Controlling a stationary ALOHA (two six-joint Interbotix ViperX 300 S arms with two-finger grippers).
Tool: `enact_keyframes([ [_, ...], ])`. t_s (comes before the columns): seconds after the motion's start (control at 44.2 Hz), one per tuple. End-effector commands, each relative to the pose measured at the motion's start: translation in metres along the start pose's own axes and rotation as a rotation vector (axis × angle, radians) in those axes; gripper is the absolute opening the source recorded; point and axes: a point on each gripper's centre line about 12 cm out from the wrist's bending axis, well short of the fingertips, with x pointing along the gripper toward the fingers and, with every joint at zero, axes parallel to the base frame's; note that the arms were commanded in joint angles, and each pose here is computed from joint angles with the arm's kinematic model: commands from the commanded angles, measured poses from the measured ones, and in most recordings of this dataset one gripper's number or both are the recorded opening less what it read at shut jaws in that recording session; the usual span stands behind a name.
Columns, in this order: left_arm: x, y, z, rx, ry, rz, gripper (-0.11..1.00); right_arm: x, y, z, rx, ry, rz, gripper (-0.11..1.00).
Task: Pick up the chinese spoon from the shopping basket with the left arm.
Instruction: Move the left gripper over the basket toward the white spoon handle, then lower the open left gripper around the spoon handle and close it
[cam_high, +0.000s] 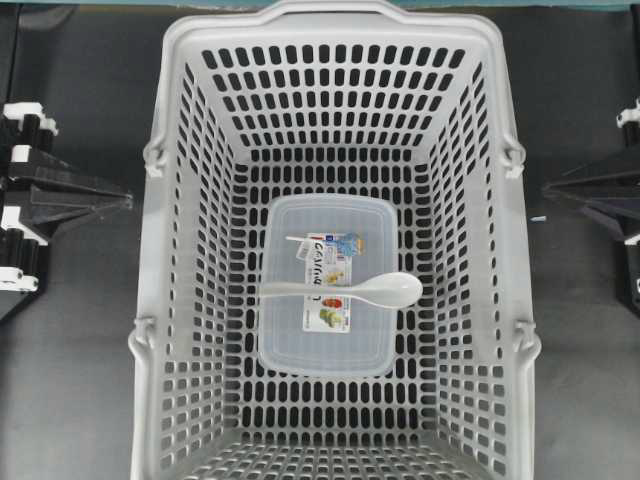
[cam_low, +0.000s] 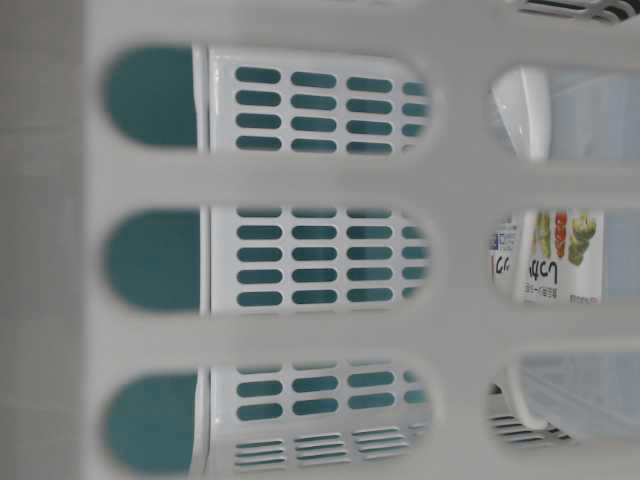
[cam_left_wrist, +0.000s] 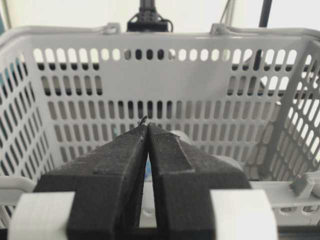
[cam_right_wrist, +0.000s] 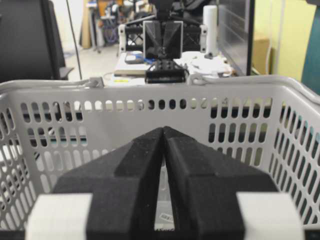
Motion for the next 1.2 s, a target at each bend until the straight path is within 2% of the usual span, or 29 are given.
enact_keyframes([
  [0.0, 0.011, -0.004, 0.022, 0.010, 0.017, -0.022, 0.06, 0.002, 0.001, 0.005, 0.014, -0.011, 0.002, 0.00],
  [0.091, 0.019, -0.006, 0.034, -0.006, 0.075, -0.029, 0.00, 0.002, 0.000, 0.001, 0.027, 0.025, 0.000, 0.02],
  [0.317, 0.054, -0.019, 0.047, -0.004, 0.327, -0.072, 0.00, 0.002, 0.001, -0.005, 0.098, 0.074, 0.000, 0.00],
  [0.475, 0.098, -0.029, 0.041, 0.009, 0.542, -0.086, 0.00, 0.001, 0.001, -0.005, 0.141, 0.077, 0.000, 0.00],
  [0.702, 0.156, -0.040, 0.030, 0.026, 0.766, -0.088, 0.00, 0.001, 0.002, -0.005, 0.141, 0.079, 0.005, 0.01],
  [0.815, 0.176, -0.043, 0.018, 0.041, 0.888, -0.087, 0.00, 0.001, 0.002, -0.005, 0.141, 0.076, 0.005, 0.08],
  [0.928, 0.194, -0.045, 0.006, 0.056, 0.988, -0.085, 0.02, 0.001, 0.002, -0.006, 0.141, 0.080, 0.005, 0.22],
  [0.973, 0.199, -0.046, 0.003, 0.059, 1.000, -0.084, 0.05, 0.001, 0.002, -0.006, 0.141, 0.083, 0.004, 0.31],
  [1.041, 0.207, -0.047, -0.003, 0.053, 1.021, -0.079, 0.19, 0.001, 0.002, -0.007, 0.141, 0.088, 0.004, 0.44],
  [1.064, 0.209, -0.047, -0.004, 0.051, 1.025, -0.078, 0.29, 0.001, 0.002, -0.006, 0.141, 0.088, 0.004, 0.50],
  [1.109, 0.214, -0.049, -0.012, 0.053, 1.047, -0.078, 0.41, 0.000, 0.002, -0.008, 0.141, 0.094, 0.004, 0.58],
  [1.177, 0.222, -0.052, -0.021, 0.058, 1.077, -0.084, 0.63, 0.001, 0.002, -0.009, 0.140, 0.102, 0.003, 0.67],
])
